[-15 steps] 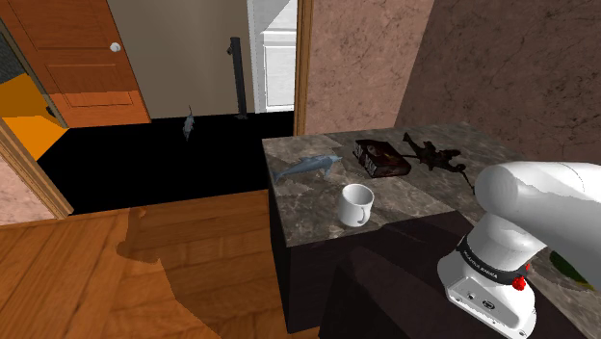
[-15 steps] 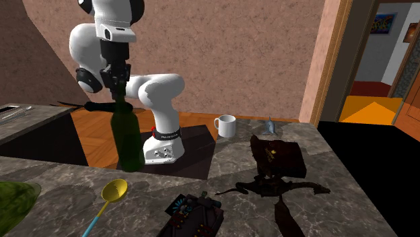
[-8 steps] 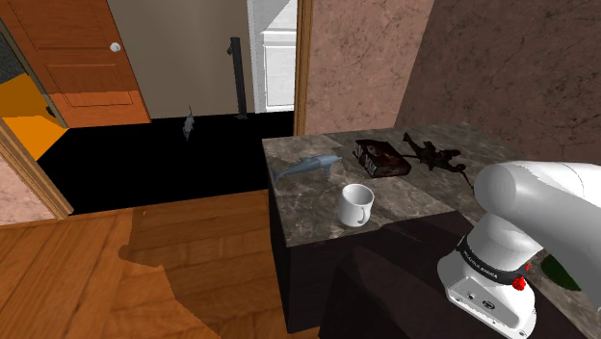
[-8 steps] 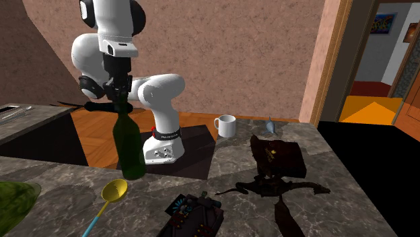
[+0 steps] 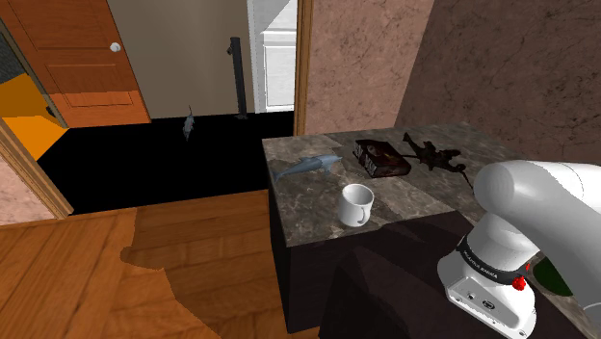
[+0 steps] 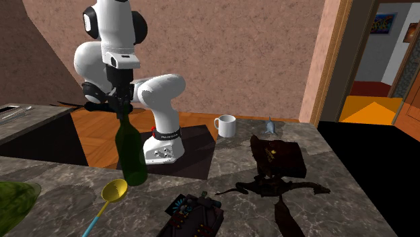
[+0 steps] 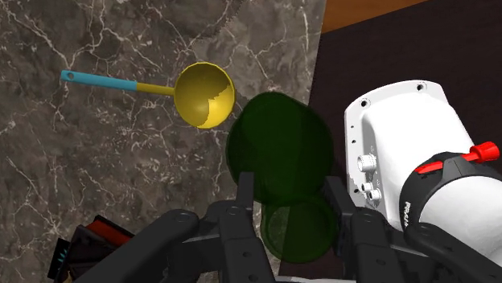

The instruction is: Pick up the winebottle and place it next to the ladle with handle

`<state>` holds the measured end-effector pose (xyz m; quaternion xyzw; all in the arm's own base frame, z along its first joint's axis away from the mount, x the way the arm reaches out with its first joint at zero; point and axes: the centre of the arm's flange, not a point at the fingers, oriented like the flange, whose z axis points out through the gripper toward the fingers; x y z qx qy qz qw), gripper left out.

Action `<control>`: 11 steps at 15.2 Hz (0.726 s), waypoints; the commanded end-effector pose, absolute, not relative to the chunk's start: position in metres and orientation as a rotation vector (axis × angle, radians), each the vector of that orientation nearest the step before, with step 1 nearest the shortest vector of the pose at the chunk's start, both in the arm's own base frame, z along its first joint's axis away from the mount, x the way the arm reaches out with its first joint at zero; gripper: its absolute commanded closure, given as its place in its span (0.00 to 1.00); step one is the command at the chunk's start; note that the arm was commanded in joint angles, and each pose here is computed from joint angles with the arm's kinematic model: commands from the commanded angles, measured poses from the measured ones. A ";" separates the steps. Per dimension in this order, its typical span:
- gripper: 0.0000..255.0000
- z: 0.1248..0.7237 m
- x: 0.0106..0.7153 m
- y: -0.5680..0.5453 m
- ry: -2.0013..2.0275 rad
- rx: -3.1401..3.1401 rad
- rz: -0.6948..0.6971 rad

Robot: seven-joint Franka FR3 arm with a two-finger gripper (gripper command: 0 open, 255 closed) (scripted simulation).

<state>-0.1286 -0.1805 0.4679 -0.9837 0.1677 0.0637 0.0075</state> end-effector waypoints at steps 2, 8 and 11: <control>1.00 0.467 -0.129 -0.180 0.525 -3.076 0.199; 0.00 0.467 -0.129 -0.180 0.525 -3.076 0.199; 0.00 0.467 -0.129 -0.180 0.525 -3.076 0.199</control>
